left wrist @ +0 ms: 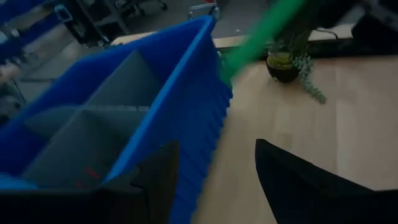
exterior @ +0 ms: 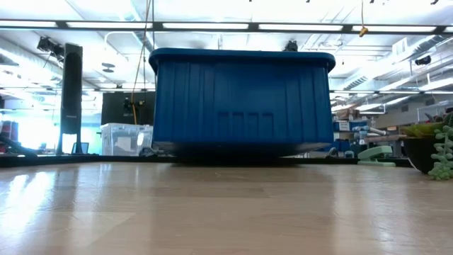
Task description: Sort Items/Unsort Items
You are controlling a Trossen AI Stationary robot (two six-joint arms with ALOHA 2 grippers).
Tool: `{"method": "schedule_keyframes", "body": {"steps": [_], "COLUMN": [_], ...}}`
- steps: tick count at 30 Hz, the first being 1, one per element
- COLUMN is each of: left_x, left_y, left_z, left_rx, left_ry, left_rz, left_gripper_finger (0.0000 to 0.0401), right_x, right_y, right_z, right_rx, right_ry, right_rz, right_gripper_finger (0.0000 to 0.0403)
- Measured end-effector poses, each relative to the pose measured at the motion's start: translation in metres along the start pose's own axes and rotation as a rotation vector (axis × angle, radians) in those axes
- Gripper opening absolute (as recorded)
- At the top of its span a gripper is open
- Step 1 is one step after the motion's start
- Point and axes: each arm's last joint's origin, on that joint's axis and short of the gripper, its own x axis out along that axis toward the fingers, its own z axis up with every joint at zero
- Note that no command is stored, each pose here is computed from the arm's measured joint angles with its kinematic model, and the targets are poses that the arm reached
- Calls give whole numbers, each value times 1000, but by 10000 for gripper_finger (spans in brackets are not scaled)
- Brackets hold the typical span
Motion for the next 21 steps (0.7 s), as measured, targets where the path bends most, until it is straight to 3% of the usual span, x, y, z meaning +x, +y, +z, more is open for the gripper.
{"method": "schedule_keyframes", "body": {"steps": [3, 11, 21], "left_x": [0, 3, 13], "left_y": [4, 9, 1], "left_z": [-20, -60, -80], "left_rx": [-75, -187, -190], "left_ry": [-24, -30, 2], "left_rz": [-5, -14, -8], "left_gripper_finger": [218, 218, 218], "right_x": [8, 35, 71], "right_y": [-16, -63, -137], "right_z": [5, 6, -31], "right_rx": [78, 147, 386], "right_ry": [13, 16, 32], "right_rz": [-41, -109, -176], "right_gripper_finger": [61, 56, 57]}}
